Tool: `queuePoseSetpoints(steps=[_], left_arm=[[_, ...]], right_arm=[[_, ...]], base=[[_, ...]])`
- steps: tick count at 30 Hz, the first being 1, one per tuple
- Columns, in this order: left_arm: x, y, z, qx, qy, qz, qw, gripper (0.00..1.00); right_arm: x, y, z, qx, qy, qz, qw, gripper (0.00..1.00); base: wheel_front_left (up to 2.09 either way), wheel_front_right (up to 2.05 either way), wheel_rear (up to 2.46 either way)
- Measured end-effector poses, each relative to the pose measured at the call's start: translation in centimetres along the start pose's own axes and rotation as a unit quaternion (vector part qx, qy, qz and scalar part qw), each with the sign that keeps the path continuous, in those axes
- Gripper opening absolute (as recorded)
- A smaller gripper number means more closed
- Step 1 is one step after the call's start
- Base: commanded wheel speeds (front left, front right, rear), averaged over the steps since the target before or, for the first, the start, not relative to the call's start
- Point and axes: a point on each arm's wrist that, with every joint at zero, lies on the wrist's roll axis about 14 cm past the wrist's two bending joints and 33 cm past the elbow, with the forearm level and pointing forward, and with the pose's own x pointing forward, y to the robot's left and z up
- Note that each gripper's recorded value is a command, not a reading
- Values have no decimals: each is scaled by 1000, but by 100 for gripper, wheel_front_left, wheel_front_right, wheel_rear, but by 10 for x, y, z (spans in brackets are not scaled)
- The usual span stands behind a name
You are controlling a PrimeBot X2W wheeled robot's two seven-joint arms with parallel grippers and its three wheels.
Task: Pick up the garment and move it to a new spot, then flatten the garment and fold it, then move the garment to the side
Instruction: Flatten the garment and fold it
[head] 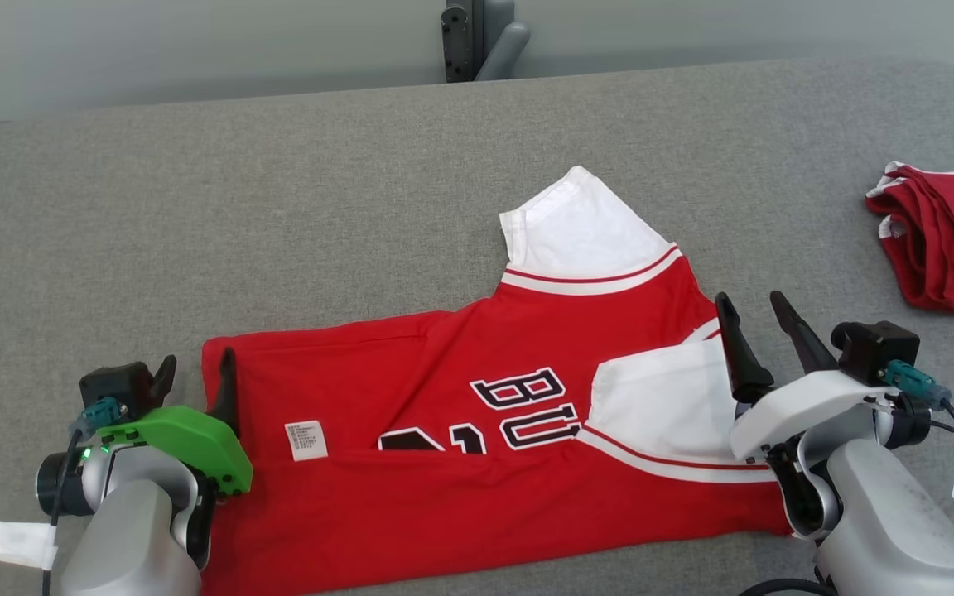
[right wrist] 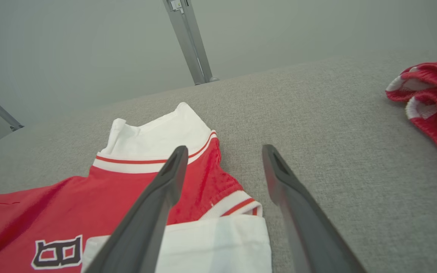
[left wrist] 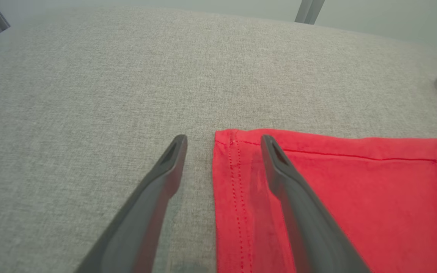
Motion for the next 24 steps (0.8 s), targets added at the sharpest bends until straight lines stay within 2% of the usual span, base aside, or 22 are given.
queuePoseSetpoints(steps=[9,11,13,14,16,17,18,19,20,22,24], left_arm=[[10,-3,-17,-10,31,-3,999,100],[15,-4,-13,-4,29,-7,1000,100],[18,-6,-13,-4,29,-10,1000,88],[19,-6,-14,-4,32,-10,999,78],[20,-5,-18,0,38,-10,999,47],[21,-7,-20,1,42,-12,999,41],[22,-8,-20,0,43,-14,999,33],[23,-8,-20,1,43,-14,999,20],[24,-8,-18,2,40,-14,999,0],[25,-7,-15,5,36,-16,999,0],[27,-7,-7,5,24,-18,1000,0]], right_arm=[[18,10,5,-6,-4,22,1000,100],[24,13,8,-10,-6,30,999,97],[31,17,11,-16,-8,40,999,90],[35,18,13,-22,-9,45,999,86],[44,21,19,-29,-13,54,998,80],[49,24,22,-32,-15,59,998,78],[54,26,25,-35,-18,64,997,70],[60,28,30,-38,-22,68,997,65],[65,28,33,-40,-25,69,996,60],[76,27,38,-46,-23,69,996,55],[88,27,41,-56,-15,72,996,60]], base=[[0,0,0],[0,0,0],[0,0,0],[0,0,0],[0,0,0],[0,0,0],[0,0,0],[0,0,0],[0,0,0],[0,0,0],[0,0,0]])
